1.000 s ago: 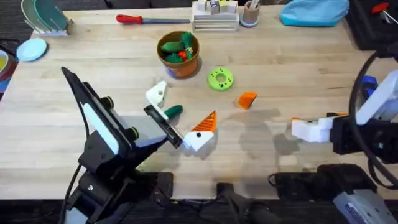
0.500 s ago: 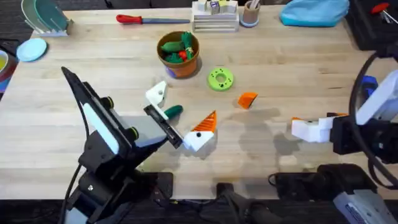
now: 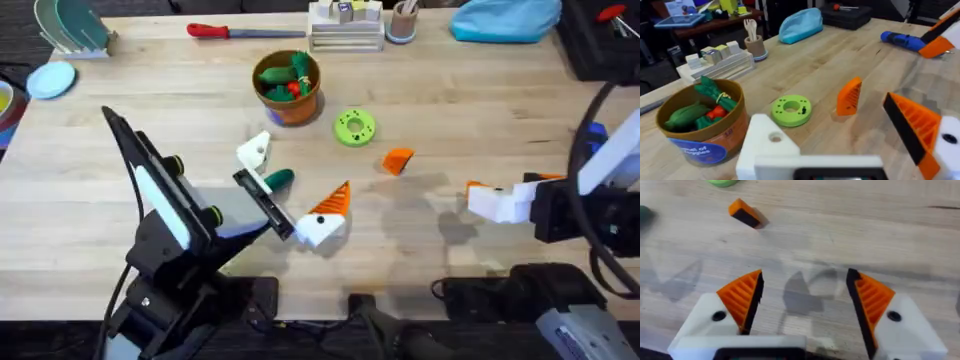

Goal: Pick up the gripper from the table and insert it into the empty holder that is missing its gripper. Then pick up a screw, insert it into the mounting hole, and use the screwdriver to tighten it. Finally, clean up the table by picking up the vegetable and placing it into the bucket.

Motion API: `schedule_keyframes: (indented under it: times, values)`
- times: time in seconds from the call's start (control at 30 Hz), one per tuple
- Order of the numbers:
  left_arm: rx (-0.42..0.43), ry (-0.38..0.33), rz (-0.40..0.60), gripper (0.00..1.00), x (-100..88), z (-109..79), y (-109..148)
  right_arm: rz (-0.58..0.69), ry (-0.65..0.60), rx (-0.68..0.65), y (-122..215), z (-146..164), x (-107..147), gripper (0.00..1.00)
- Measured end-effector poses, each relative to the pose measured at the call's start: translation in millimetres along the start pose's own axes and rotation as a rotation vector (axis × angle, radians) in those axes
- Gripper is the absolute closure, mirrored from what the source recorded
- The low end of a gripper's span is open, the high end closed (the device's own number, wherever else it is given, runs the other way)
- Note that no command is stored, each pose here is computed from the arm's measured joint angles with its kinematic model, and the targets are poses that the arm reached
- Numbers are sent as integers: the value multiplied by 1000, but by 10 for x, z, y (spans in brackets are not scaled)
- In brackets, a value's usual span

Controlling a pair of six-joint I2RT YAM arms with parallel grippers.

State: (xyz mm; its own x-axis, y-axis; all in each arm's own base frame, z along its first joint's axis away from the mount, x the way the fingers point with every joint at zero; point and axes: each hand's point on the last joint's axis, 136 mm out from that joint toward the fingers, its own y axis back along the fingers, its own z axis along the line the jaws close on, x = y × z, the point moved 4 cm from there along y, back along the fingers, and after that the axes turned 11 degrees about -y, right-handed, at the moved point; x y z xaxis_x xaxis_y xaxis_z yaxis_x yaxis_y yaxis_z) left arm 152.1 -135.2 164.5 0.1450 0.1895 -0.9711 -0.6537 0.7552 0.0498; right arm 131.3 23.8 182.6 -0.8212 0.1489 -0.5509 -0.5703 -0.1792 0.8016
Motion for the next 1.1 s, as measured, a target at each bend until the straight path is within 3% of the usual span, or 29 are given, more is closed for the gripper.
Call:
schedule_keyframes:
  times: [0.13,0.37,0.63,0.73,0.87,0.97,1.1]
  values:
    - [45,-1,-13,8,-18,-59,1,-59,16,-86,9,123,-130,10]
    - [96,18,-27,9,-38,-126,6,-283,95,-266,137,403,-585,10]
    - [111,36,-29,8,-43,-145,8,-290,111,-386,187,560,-618,9]
    - [111,40,-29,8,-44,-145,9,-230,102,-396,82,574,-612,8]
    - [112,44,-29,8,-43,-145,8,-23,106,-361,-174,623,-494,7]
    - [113,55,-29,8,-44,-147,9,107,186,-294,-306,719,-451,7]
    - [114,95,-27,8,-44,-148,9,160,332,-230,-439,923,-481,7]
